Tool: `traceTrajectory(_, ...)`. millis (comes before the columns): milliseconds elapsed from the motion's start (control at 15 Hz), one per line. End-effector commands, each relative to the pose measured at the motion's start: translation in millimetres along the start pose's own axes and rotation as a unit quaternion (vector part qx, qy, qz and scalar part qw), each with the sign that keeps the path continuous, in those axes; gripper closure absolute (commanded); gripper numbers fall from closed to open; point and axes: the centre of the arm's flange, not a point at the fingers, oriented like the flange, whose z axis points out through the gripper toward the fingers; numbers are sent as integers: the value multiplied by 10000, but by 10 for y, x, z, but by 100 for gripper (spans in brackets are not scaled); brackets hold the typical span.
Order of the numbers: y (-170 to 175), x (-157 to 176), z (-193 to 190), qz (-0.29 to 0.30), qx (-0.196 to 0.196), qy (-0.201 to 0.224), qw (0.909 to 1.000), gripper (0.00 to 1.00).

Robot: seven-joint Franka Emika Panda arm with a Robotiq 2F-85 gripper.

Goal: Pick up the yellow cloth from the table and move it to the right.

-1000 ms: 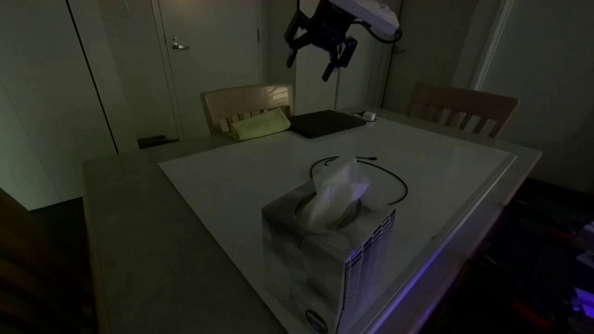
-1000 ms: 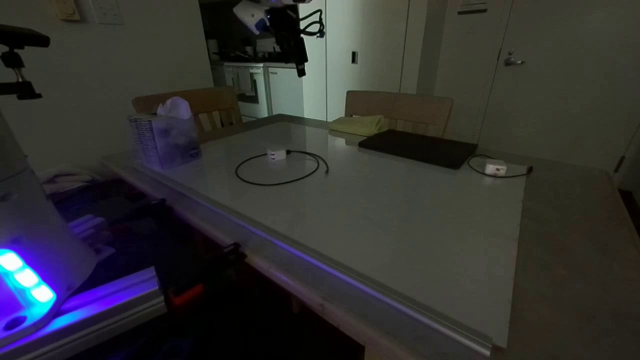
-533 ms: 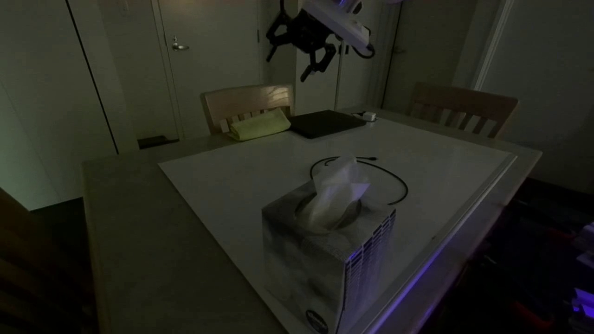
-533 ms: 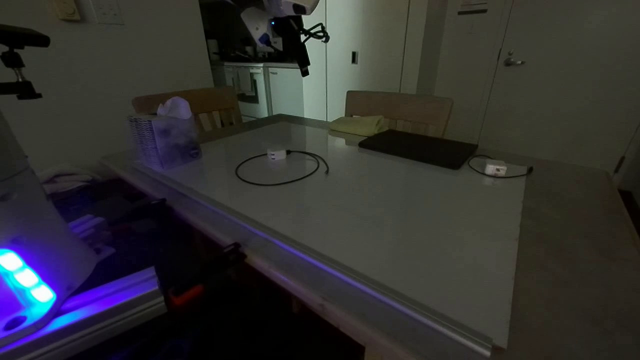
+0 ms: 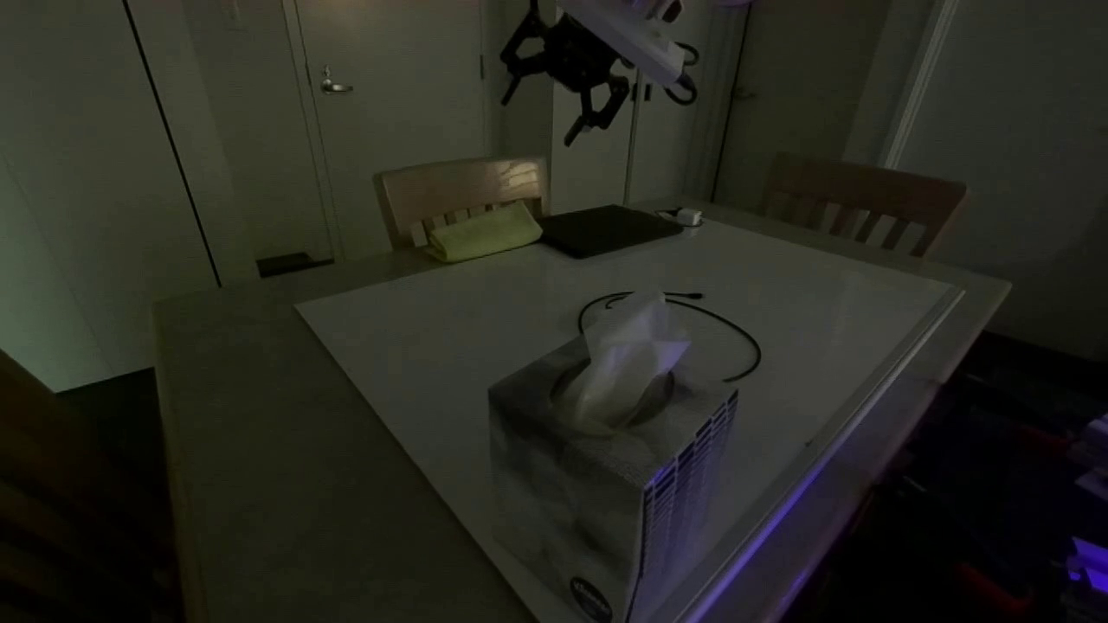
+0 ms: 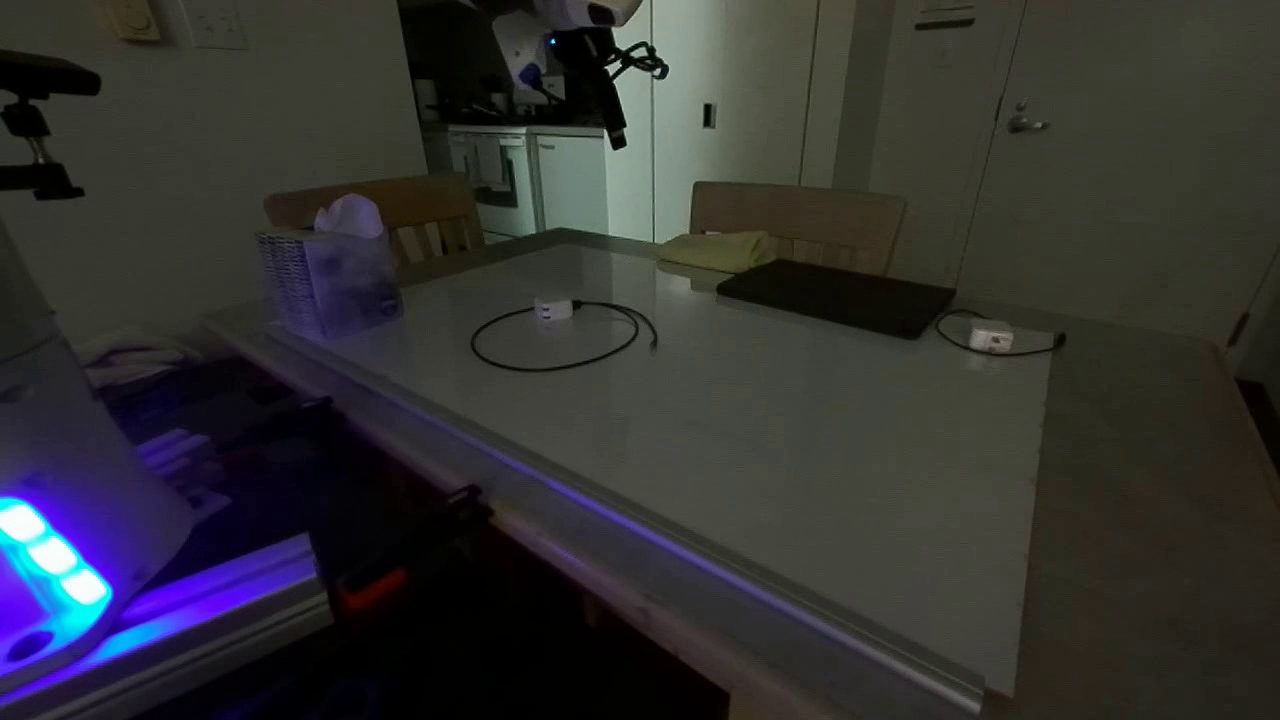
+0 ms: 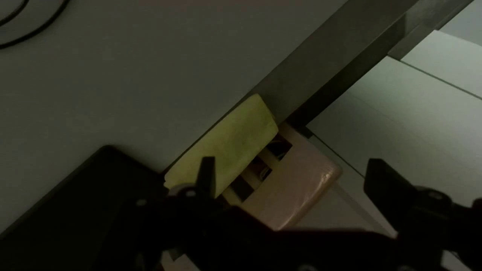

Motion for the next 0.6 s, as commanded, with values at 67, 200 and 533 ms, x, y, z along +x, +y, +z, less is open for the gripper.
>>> traceTrajectory(67,-160,281,152,673,-370,350,9964,0)
traceTrajectory(200,-241,450,260,934,-534,503,9929,0)
traceTrajectory(533,-270,437,314,1144,-729,207,9905,0)
